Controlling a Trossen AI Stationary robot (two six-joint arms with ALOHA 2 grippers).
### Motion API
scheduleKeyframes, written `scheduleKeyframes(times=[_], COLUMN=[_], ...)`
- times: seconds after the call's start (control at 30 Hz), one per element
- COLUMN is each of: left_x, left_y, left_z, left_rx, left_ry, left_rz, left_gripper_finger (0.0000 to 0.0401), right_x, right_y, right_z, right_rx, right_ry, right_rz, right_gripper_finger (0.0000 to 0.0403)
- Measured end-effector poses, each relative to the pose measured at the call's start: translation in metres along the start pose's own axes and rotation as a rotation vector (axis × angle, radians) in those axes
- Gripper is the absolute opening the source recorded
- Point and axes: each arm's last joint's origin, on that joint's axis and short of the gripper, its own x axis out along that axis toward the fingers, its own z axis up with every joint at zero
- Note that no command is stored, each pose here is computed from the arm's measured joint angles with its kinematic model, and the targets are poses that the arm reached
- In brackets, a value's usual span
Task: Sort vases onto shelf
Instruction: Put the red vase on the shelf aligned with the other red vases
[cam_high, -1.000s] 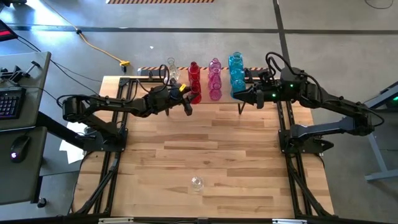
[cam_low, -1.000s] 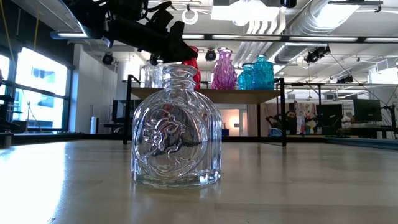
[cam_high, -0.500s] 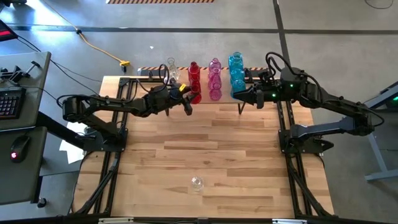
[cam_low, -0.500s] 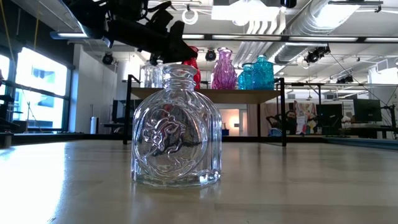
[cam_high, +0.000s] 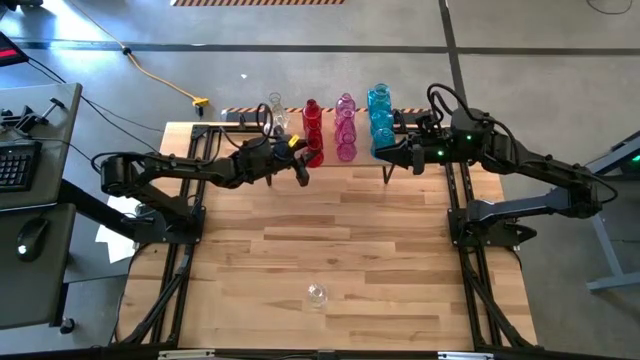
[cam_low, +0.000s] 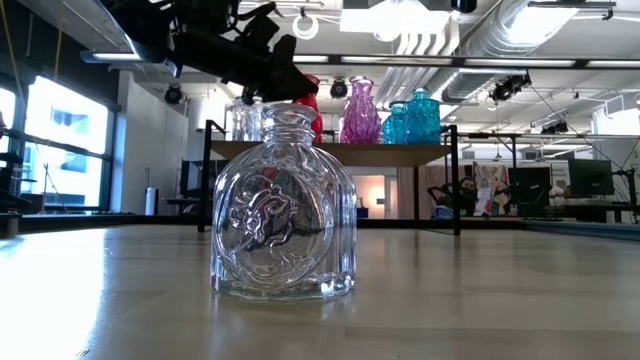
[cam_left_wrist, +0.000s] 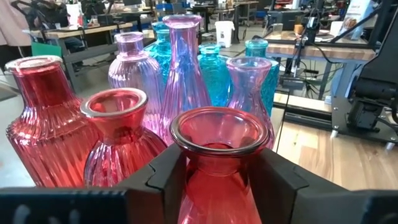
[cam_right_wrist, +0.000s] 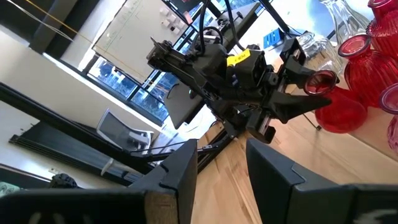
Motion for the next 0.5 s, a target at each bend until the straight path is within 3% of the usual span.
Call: scheduleKeyframes(times=[0.5], left_x=[0.0004], left_y=[-0.0006], left_z=[-0.0018], left_rx=[-0.005], left_ry=[0.014], left_rz=[-0.016], left_gripper_finger=[0.0148], right_x=[0.0], right_y=[0.0], right_z=[0.0], right_rx=[0.0], right_ry=[0.0], right_rz=[0.0], right_gripper_finger=[0.0119])
